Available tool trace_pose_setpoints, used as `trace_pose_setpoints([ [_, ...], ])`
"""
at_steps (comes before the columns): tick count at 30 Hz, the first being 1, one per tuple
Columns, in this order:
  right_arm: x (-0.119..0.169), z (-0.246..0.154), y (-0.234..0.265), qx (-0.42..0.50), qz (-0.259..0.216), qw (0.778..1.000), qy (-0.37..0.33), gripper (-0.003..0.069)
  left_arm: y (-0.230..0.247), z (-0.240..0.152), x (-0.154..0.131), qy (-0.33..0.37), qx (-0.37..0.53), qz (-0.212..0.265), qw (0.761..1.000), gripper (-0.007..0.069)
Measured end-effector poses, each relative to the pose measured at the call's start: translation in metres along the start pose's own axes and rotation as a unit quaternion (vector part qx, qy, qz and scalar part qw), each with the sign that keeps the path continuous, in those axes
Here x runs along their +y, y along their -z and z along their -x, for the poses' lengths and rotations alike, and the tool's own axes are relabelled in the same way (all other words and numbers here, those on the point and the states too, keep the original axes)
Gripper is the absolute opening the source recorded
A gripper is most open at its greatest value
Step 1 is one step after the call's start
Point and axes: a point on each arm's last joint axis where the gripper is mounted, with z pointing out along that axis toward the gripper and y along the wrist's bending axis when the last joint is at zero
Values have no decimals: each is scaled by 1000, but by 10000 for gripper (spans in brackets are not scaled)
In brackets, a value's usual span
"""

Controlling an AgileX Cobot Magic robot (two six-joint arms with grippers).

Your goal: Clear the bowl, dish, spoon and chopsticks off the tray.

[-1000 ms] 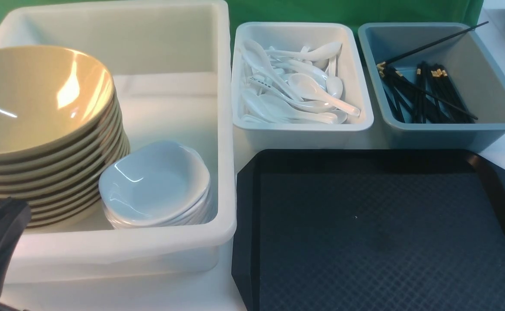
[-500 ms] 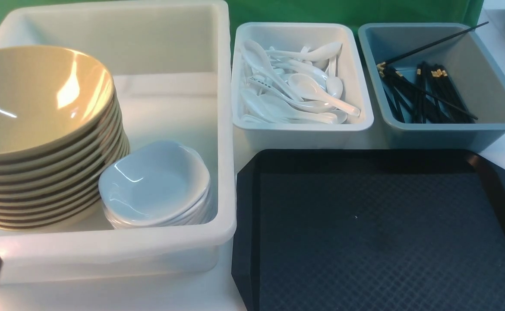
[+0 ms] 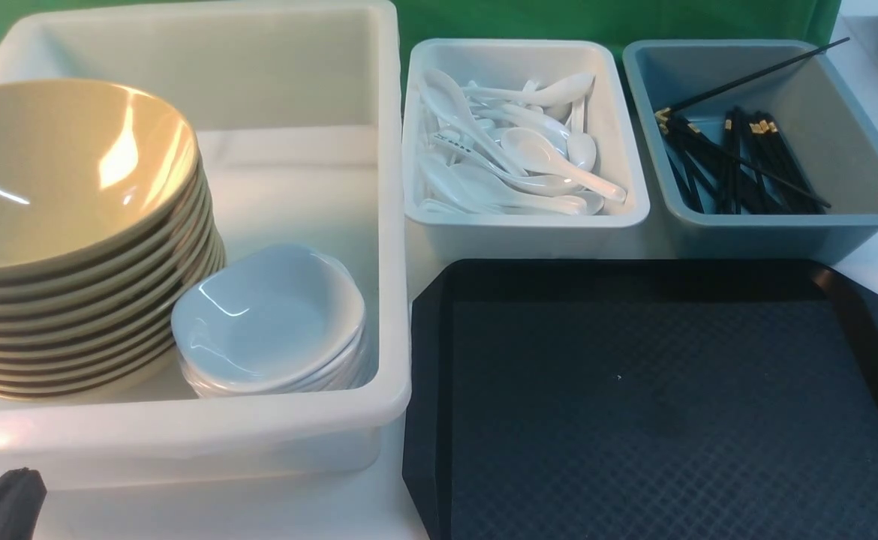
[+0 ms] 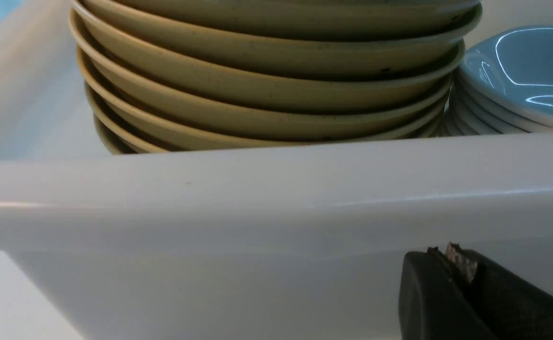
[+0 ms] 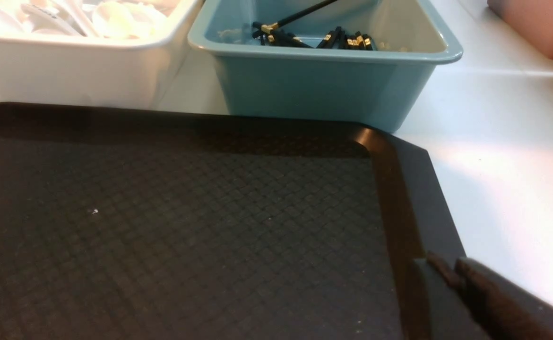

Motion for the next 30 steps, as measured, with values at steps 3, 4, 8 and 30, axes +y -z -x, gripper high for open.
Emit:
trace_pose_setpoints([
  [3,0,0,0,0,0,1000,0,105,0,0,0,2,0,-2,1000,-8],
  [4,0,0,0,0,0,1000,0,106,0,0,0,4,0,-3,1000,-8],
  [8,0,0,0,0,0,1000,0,112,0,0,-1,7,0,-6,1000,-8],
  [30,0,0,0,0,0,1000,0,132,0,0,-1,8,0,-6,1000,-8],
])
